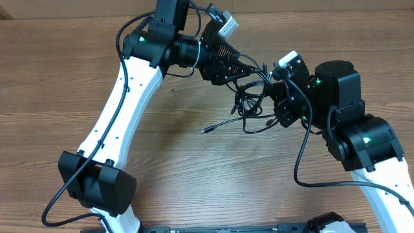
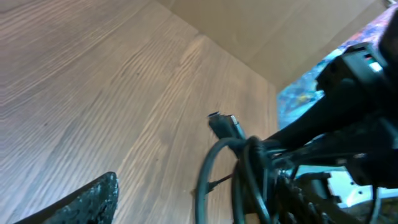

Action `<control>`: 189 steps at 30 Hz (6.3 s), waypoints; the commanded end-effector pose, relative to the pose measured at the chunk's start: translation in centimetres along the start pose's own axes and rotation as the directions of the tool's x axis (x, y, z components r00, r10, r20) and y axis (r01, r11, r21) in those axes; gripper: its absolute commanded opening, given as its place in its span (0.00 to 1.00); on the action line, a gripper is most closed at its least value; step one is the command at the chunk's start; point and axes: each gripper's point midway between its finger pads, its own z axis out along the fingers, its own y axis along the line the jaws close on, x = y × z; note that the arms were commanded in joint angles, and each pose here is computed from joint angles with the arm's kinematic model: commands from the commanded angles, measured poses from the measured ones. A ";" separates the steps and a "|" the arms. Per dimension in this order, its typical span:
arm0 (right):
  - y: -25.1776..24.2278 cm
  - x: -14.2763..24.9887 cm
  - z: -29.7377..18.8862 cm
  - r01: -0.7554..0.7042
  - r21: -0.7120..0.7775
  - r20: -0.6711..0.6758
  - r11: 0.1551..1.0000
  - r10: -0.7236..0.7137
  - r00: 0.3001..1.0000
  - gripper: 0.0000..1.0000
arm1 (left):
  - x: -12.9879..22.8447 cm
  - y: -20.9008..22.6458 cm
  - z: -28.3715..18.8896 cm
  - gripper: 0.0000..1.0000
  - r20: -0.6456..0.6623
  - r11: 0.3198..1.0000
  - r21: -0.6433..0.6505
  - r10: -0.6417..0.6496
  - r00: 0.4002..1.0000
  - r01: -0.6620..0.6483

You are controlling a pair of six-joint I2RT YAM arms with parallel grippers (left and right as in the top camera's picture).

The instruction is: Untangle cables

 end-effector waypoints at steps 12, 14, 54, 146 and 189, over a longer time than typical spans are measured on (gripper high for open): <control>-0.9 -2.5 -1.4 -0.009 0.060 0.086 0.998 0.003 0.996 0.04 | 0.6 0.4 -0.1 0.70 -0.028 0.999 -0.029 -0.042 0.999 0.041; -0.9 -2.6 -1.4 -0.008 0.061 0.090 0.998 0.002 0.996 0.04 | 1.1 0.3 -0.1 0.63 -0.046 0.997 -0.032 -0.069 0.997 0.067; -0.6 -0.9 -1.3 -0.042 0.047 0.023 0.998 0.041 0.999 0.98 | 6.1 3.8 -1.4 0.04 -0.202 0.937 -0.306 -0.234 0.951 0.165; -0.5 2.9 8.2 -0.308 -0.146 -0.193 0.940 0.279 0.941 1.00 | 4.5 3.5 -6.6 0.04 -0.101 0.967 -0.220 -0.150 0.984 0.125; -2.8 0.4 8.3 -0.293 -0.123 -0.070 0.948 0.286 0.956 1.00 | 3.5 0.1 -3.2 0.04 -0.079 0.925 -0.125 -0.371 0.925 0.360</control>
